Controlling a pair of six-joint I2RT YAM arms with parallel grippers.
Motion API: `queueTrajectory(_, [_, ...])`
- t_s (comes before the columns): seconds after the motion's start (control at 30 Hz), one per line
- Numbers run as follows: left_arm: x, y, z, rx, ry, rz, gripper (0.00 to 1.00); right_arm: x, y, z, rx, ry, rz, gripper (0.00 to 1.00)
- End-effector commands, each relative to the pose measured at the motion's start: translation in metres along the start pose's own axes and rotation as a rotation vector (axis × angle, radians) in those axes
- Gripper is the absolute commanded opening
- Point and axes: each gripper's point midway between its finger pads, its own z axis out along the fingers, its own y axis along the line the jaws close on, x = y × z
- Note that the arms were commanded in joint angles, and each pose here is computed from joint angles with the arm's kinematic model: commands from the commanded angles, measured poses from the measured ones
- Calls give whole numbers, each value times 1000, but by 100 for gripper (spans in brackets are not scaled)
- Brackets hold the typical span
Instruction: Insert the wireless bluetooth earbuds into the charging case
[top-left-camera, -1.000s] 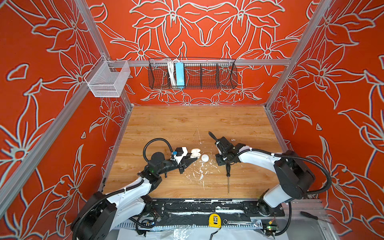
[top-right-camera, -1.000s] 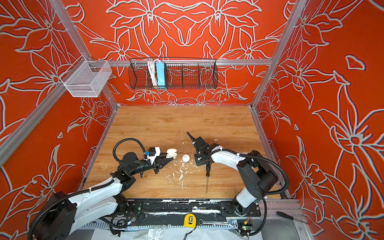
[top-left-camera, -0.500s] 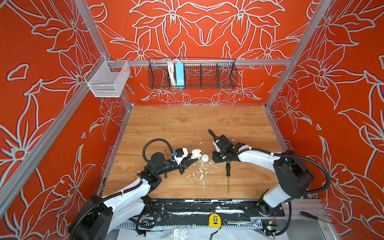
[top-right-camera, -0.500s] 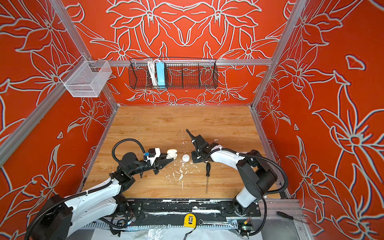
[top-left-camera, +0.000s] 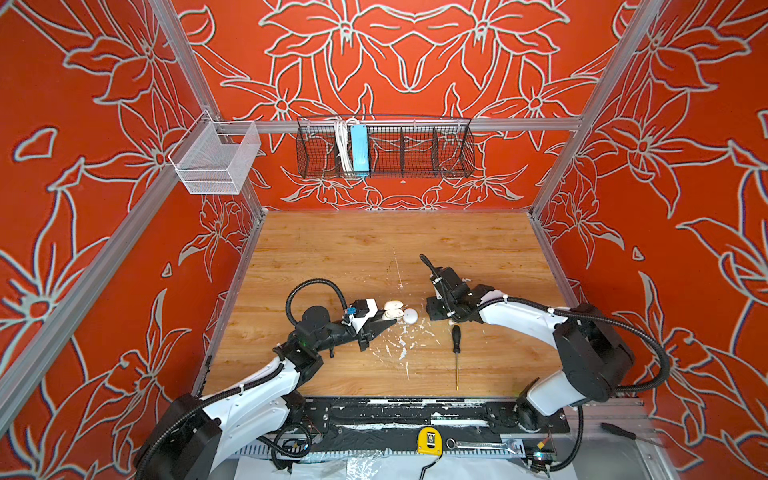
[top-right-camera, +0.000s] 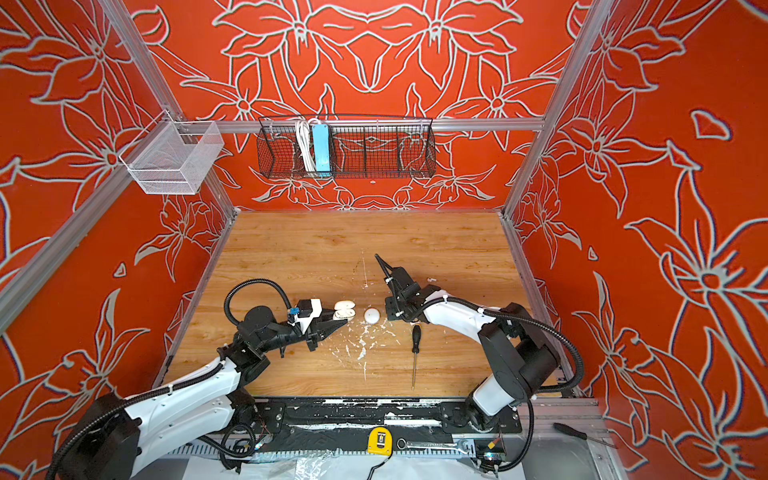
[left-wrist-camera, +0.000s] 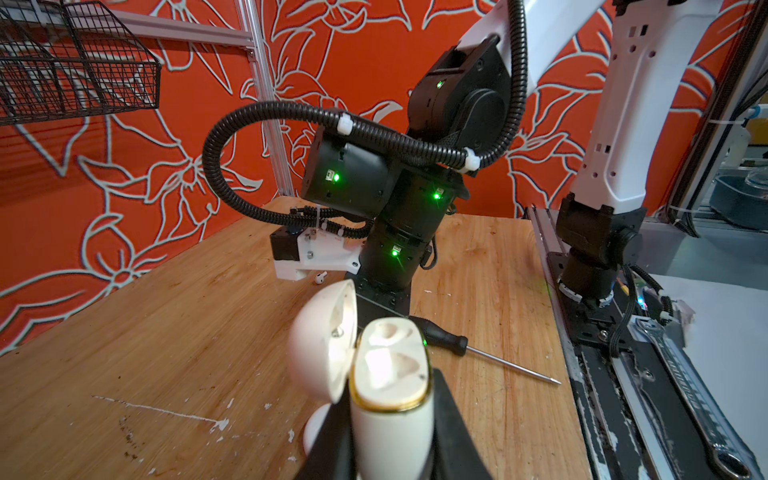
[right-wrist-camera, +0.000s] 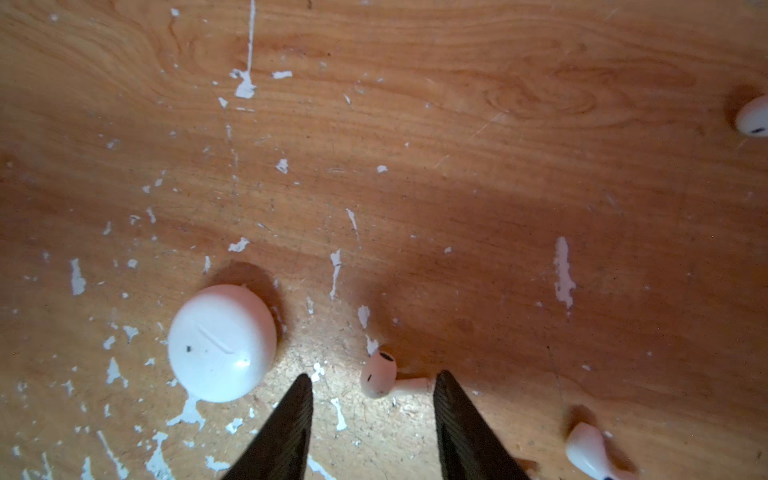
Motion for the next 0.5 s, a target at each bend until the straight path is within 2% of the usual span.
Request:
queueTrajectory(0.0, [-16, 1, 1, -5, -33, 49, 0, 1, -6, 13, 48, 38, -15, 55])
queueTrajectory(0.17, [-16, 0, 1, -2, -33, 52, 0, 12, -2, 24, 26, 91, -51, 60])
queueTrajectory(0.47, [-15, 0, 1, -8, -31, 60, 0, 27, 1, 11, -14, 84, -50, 60])
